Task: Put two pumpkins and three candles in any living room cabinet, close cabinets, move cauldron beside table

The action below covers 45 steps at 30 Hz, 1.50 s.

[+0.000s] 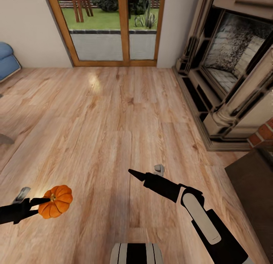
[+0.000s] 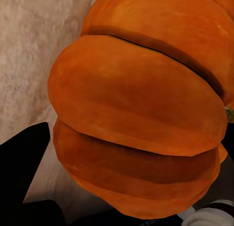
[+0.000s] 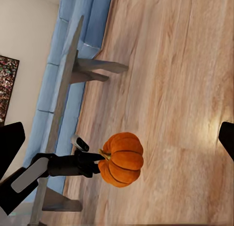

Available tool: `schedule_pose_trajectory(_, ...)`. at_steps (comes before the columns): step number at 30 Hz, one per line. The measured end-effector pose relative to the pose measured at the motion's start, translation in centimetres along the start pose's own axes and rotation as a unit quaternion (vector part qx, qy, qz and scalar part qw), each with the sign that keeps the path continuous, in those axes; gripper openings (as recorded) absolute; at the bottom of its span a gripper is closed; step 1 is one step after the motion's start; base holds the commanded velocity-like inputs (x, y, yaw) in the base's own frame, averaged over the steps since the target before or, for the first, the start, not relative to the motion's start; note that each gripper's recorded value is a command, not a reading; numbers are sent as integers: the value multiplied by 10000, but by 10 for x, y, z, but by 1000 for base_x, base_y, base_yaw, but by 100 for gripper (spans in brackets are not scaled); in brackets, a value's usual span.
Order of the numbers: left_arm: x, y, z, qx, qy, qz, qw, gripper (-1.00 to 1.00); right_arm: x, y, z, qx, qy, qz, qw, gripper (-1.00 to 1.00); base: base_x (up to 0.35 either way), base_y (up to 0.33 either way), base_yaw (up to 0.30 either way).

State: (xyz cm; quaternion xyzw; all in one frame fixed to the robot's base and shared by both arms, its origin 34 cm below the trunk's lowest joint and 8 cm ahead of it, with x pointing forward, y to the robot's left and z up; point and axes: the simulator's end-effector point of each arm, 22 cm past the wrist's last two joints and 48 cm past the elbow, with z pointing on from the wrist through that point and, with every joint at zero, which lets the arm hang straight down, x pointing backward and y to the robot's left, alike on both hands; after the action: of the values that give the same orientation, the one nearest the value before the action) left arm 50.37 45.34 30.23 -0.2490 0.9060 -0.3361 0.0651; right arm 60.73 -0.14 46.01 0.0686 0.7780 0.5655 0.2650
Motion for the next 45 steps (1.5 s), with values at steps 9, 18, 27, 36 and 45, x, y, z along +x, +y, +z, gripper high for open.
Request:
schedule_pose_trajectory(9, -5, -14, -10, 104, -114, 100, 9998, -100, -13, 13, -4, 54, -179, -178, 9997, 100, -43, 0, 0)
schedule_pose_trajectory(18, -8, -29, -20, 204, -217, 209, 9993, -100, -26, 14, -9, 377, -371, -345, 9980, 100, -1, 0, 0)
schedule_pose_trajectory(27, -7, -58, -18, 436, -248, 444, 9978, -100, -34, 33, -14, 308, -448, -491, 9973, 100, 0, 0, 0)
schedule_pose_trajectory(36, 1, -85, -10, 641, -241, 640, 9956, -100, -46, 40, -18, 336, -712, -589, 9952, 100, 0, 0, 88)
schedule_pose_trajectory(45, -1, -91, -13, 729, -291, 665, 9947, -100, -46, 31, -19, 441, -747, -549, 9947, 100, 0, 0, 264)
